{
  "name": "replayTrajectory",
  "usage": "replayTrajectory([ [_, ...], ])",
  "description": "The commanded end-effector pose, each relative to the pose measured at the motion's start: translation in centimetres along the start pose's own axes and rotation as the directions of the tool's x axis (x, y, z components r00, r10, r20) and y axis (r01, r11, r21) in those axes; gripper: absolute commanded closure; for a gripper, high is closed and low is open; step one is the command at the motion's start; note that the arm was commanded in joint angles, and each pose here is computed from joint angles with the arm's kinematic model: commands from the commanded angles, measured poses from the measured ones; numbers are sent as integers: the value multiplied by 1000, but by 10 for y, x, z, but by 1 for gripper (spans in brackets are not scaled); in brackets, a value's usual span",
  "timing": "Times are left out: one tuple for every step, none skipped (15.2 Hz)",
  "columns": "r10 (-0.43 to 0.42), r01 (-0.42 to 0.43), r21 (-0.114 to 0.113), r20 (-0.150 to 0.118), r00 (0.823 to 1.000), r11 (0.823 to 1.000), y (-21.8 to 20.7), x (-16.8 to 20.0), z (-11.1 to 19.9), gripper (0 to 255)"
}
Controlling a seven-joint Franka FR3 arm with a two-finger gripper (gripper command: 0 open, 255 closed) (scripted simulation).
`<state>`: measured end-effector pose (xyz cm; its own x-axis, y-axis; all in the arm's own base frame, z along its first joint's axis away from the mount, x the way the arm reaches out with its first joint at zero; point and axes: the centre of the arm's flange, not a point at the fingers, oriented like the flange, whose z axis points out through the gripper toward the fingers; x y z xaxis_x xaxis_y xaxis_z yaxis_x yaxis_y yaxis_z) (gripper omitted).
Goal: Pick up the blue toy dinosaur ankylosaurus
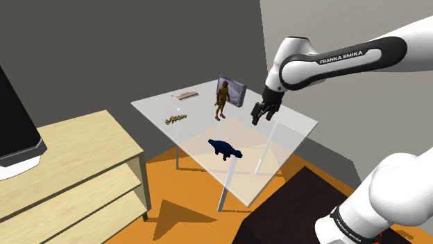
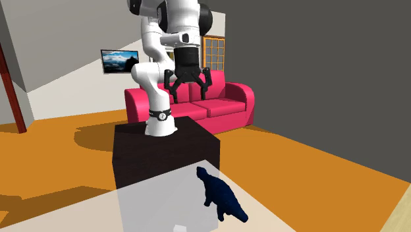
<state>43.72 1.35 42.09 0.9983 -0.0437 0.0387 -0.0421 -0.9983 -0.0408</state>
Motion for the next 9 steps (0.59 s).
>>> replayTrajectory([
  [4,-4,4,8,1000,1000,-2,16,24,0],
  [6,-6,6,13,1000,1000,-3,22,35,0],
  [8,-8,8,18,1000,1000,-4,28,47,0],
  [10,-10,10,23,1000,1000,-5,34,59,0],
  [12,-12,12,28,1000,1000,-6,40,71,0],
  [13,-14,14,32,999,1000,-8,46,83,0],
  [15,-16,17,37,999,1000,-9,52,95,0],
  [17,-18,19,42,999,1000,-10,58,107,0],
  [19,-20,21,47,999,1000,-11,64,119,0],
])
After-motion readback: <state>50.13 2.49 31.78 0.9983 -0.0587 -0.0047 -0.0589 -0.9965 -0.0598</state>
